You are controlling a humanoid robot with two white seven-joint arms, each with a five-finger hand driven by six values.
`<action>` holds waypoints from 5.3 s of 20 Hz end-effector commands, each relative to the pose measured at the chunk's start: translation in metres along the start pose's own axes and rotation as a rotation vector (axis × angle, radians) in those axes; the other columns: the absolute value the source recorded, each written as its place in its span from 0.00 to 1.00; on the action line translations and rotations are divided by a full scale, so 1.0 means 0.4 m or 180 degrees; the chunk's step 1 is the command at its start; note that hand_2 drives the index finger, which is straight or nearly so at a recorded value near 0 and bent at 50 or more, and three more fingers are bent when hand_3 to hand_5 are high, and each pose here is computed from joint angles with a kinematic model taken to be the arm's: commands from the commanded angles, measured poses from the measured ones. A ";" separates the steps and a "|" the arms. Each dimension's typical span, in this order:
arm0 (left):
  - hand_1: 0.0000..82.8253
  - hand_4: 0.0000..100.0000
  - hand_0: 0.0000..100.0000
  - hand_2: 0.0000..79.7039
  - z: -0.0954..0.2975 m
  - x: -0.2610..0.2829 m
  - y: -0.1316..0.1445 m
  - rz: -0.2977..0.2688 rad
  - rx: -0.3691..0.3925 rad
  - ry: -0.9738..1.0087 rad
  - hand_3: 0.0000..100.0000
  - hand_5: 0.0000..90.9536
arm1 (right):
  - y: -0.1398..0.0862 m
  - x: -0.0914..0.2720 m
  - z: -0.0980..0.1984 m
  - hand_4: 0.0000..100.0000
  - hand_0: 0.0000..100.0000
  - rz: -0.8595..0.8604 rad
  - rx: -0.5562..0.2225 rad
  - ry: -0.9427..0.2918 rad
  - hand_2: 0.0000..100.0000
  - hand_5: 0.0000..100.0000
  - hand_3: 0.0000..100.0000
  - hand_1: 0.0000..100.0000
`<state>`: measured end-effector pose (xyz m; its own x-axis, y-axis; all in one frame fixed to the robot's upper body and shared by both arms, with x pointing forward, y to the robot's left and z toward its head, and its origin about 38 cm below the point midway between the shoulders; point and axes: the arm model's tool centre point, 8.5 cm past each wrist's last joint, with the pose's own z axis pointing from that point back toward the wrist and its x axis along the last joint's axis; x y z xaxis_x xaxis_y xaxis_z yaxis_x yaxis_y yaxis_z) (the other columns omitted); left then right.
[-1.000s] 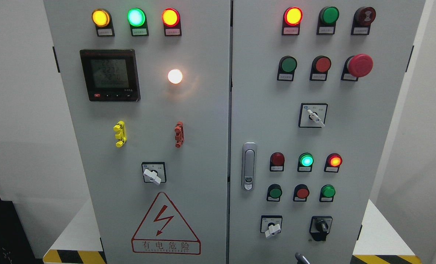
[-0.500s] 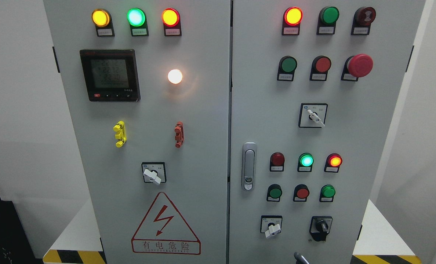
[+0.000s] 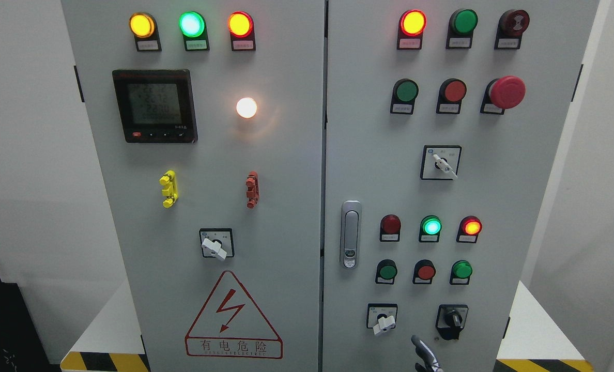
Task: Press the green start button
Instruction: 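Raise the right hand toward the green push button on the lower row, then press the green push button with the right hand's fingertip, then withdraw the right hand downward away from the button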
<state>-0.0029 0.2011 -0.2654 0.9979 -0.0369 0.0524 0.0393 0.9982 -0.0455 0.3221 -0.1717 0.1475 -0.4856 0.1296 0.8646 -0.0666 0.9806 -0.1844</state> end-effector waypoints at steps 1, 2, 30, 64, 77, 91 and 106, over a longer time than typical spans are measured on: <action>0.67 0.00 0.12 0.00 0.000 -0.001 0.000 0.0000 -0.0001 0.0000 0.00 0.00 | -0.047 -0.002 -0.052 0.22 0.18 0.0573 -0.0010 -0.0150 0.00 0.04 0.31 0.14; 0.67 0.00 0.12 0.00 0.000 0.001 0.000 0.0000 -0.0001 -0.0005 0.00 0.00 | -0.051 0.003 -0.061 0.24 0.18 0.0646 -0.0012 -0.0184 0.00 0.04 0.32 0.14; 0.67 0.00 0.12 0.00 0.000 0.001 0.000 0.0000 -0.0001 -0.0005 0.00 0.00 | -0.113 0.021 -0.176 0.69 0.25 0.2667 0.0157 -0.0395 0.00 0.69 0.79 0.08; 0.67 0.00 0.12 0.00 0.000 0.001 0.000 0.0000 -0.0001 -0.0005 0.00 0.00 | -0.051 -0.022 -0.256 0.70 0.25 0.2669 0.0376 -0.0311 0.00 0.70 0.80 0.09; 0.67 0.00 0.12 0.00 0.000 0.001 0.000 0.0000 -0.0001 -0.0005 0.00 0.00 | -0.056 -0.018 -0.256 0.69 0.25 0.2660 0.0336 -0.0296 0.00 0.69 0.80 0.09; 0.67 0.00 0.12 0.00 0.000 0.001 0.000 0.0000 -0.0001 -0.0005 0.00 0.00 | -0.074 0.062 -0.199 0.69 0.26 0.2212 0.0075 -0.0500 0.00 0.70 0.80 0.08; 0.67 0.00 0.12 0.00 0.000 0.000 0.000 0.0000 0.0000 0.0000 0.00 0.00 | -0.049 0.096 -0.060 0.62 0.25 0.0805 -0.0166 -0.0306 0.00 0.56 0.71 0.08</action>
<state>-0.0025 0.2011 -0.2654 0.9979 -0.0370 0.0530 0.0394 0.9982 -0.0454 0.3518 -0.1942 0.1823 -0.5006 0.5091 0.7001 0.1744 0.8515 -0.4945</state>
